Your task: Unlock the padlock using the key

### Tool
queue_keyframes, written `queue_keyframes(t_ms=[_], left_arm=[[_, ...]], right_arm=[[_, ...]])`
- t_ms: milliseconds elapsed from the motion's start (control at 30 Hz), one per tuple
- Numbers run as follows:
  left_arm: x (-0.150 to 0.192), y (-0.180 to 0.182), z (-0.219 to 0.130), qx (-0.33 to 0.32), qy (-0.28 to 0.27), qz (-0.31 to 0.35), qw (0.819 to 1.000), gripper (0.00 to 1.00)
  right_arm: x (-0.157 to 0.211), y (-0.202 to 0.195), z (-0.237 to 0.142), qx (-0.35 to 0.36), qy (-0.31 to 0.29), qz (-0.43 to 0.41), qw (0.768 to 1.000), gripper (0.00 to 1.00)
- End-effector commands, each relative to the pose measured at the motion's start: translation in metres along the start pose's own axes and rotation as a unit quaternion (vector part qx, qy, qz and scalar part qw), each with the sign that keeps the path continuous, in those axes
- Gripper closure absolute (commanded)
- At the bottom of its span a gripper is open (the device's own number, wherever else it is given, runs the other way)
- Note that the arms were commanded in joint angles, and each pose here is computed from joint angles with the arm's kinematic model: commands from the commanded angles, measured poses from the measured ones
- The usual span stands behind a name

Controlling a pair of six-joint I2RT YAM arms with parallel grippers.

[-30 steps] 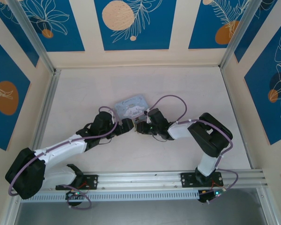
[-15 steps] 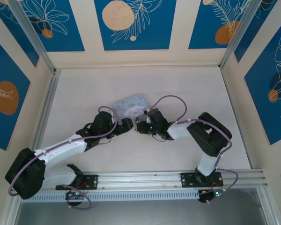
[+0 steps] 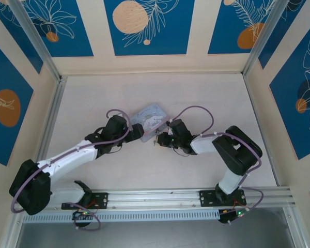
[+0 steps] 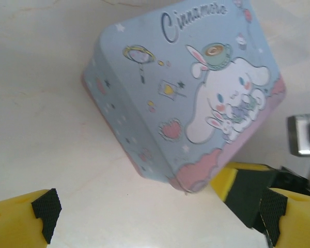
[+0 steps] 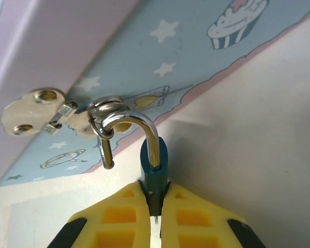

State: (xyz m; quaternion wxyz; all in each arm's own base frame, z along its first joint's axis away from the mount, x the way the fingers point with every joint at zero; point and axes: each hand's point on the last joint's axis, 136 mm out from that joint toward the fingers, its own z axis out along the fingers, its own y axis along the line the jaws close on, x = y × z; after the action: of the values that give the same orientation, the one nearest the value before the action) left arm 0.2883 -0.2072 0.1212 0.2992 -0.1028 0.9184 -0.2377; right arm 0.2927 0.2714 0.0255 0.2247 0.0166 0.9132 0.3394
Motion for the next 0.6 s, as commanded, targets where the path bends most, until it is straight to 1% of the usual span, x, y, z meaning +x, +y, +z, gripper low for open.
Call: queue_keyframes(t_ms=[0,267,567], left_arm=[[-0.008,0.014,0.008,-0.052,-0.005,0.019,0.998,0.0],[-0.011,0.007,0.033,-0.079,0.008,0.038,0.996,0.0],[0.007,0.014,0.054,-0.112,0.025,0.052,0.992,0.0]], right_arm=[[0.003,-0.004,-0.007,0.003,0.002,0.012,1.0,1.0],[0.001,-0.01,-0.013,0.002,-0.003,0.03,1.0,1.0],[-0.001,-0.013,-0.015,-0.007,-0.004,0.057,0.998,1.0]])
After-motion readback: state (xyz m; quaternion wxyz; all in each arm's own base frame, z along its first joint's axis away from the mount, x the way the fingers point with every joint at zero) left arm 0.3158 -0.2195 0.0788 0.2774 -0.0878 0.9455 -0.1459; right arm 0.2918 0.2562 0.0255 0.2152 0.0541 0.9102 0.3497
